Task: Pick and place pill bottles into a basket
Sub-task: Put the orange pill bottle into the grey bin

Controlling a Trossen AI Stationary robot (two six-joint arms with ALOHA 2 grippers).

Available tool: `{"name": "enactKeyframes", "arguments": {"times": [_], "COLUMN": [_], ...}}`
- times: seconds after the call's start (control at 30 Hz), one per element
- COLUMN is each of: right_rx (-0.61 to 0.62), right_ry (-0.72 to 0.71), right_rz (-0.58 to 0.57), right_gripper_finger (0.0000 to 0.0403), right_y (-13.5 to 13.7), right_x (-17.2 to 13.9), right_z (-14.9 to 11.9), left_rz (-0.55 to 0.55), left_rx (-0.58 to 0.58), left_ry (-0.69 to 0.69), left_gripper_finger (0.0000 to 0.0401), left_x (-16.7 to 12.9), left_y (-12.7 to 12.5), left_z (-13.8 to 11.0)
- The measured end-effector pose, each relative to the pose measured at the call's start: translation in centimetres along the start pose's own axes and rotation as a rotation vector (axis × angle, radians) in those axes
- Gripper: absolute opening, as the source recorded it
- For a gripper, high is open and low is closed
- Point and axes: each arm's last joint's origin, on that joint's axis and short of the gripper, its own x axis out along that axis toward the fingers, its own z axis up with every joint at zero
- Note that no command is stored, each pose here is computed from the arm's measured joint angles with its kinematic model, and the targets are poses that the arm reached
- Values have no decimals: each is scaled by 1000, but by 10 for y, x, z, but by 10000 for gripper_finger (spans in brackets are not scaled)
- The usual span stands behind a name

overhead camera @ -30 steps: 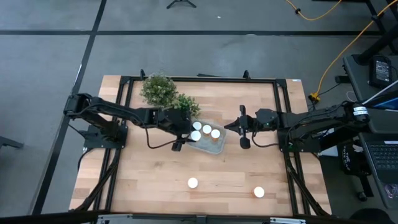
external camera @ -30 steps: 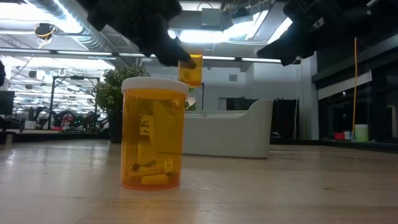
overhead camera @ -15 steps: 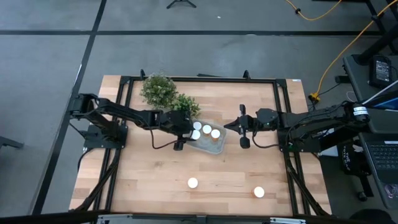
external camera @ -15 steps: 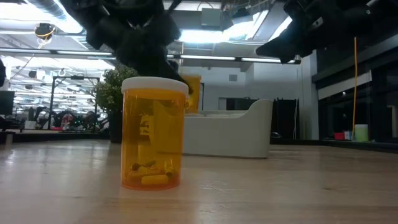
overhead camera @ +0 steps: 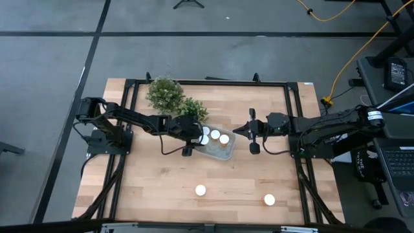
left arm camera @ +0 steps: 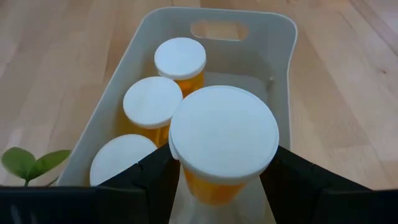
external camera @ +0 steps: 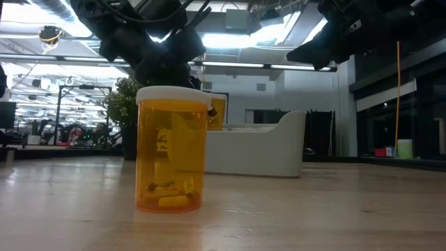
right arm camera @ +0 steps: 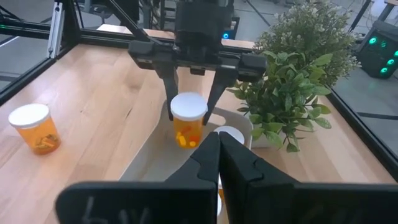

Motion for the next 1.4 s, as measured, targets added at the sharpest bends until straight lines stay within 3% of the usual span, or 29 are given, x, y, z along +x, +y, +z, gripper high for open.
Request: {"name": "enactKeyframes", "arguments": {"times": [1.4], "right_rx": [0], "right_ry": [-2], "right_rz": [1], "right_gripper_finger": [10], "right_y": [0], "right_x": [0], "right_z": [0], "left_rz": [43], "left_rx": [-28], "left_ry": [47], "left_gripper_finger": [200], "left_x": [1], "left_y": [2], "left_z": [7]}}
